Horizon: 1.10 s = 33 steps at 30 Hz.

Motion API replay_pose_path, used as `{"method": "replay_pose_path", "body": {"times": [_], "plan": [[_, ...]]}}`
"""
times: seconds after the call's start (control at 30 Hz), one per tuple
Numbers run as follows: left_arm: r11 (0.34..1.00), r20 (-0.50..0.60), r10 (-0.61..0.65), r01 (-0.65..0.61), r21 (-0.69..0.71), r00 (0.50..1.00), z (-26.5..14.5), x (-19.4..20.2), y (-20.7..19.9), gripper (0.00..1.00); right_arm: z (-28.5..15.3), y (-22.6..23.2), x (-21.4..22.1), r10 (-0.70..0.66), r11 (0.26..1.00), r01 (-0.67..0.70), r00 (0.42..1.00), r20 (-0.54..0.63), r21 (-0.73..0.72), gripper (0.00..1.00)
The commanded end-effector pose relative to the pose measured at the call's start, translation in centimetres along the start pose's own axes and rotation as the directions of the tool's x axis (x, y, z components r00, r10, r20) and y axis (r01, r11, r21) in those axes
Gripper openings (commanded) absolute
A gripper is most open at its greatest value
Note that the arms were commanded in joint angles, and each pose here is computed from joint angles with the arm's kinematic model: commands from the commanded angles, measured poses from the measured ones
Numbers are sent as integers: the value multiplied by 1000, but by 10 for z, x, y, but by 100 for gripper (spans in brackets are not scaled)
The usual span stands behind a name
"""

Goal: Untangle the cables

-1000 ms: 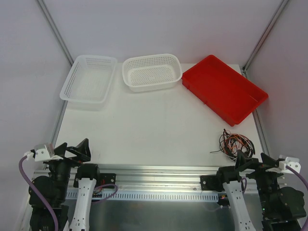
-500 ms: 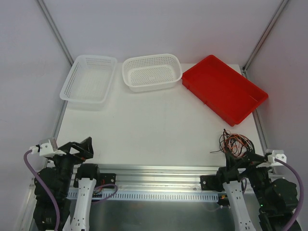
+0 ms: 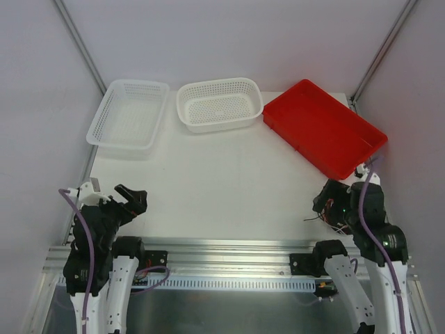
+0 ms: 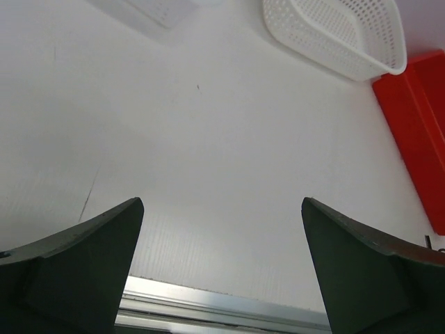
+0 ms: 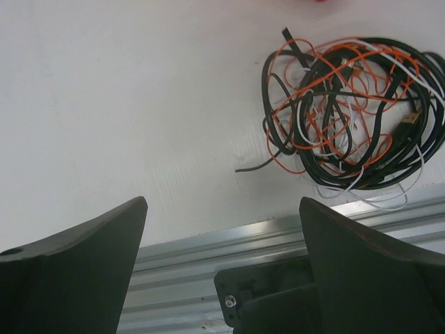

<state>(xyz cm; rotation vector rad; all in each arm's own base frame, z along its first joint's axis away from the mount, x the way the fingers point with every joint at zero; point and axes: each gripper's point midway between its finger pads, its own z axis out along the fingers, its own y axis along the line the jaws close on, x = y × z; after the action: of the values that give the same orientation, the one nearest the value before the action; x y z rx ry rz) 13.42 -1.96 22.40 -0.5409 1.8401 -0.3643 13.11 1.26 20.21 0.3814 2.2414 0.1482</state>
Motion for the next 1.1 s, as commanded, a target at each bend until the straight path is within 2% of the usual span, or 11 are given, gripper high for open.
{"method": "replay_pose_path", "body": {"times": [0.0, 0.17, 0.43, 0.6, 0.63, 0.73, 0.77, 0.83, 0.87, 0.97, 1.07], "plan": [[999, -58, -36, 37, 13, 998, 18, 7, -6, 99, 30, -4, -5, 104, 991, -104, 995, 1, 88, 97], [996, -160, 6, 8, 89, 987, 37, 30, -15, 99, 75, -24, -3, 190, 950, -189, 982, 17, 250, 97], [965, -204, 133, -79, 252, 970, 64, 44, -35, 99, 135, -44, 10, 348, 869, -327, 937, 12, 372, 99], [949, -230, 159, -85, 303, 960, 67, 49, -43, 99, 159, -54, 28, 371, 845, -317, 928, -44, 431, 90], [947, -231, 160, -84, 310, 960, 66, 50, -44, 99, 161, -55, 30, 367, 845, -309, 929, -54, 436, 86], [943, -214, 161, -86, 322, 964, 65, 48, -45, 99, 161, -55, 41, 363, 849, -286, 927, -97, 445, 59], [941, -205, 160, -87, 328, 965, 64, 47, -46, 99, 160, -54, 42, 336, 865, -257, 934, -118, 430, 47], [938, -195, 160, -88, 336, 968, 63, 46, -47, 99, 156, -43, 45, 311, 899, -236, 937, -159, 369, 37], [936, -193, 161, -88, 340, 968, 62, 46, -48, 99, 154, -38, 47, 275, 920, -202, 943, -185, 336, 28], [933, -196, 162, -86, 349, 967, 62, 47, -49, 99, 144, -4, 48, 171, 977, -134, 957, -234, 166, 12], [932, -213, 163, -80, 353, 963, 63, 50, -50, 99, 128, 43, 48, -13, 998, -5, 968, -252, -70, 5]]}}
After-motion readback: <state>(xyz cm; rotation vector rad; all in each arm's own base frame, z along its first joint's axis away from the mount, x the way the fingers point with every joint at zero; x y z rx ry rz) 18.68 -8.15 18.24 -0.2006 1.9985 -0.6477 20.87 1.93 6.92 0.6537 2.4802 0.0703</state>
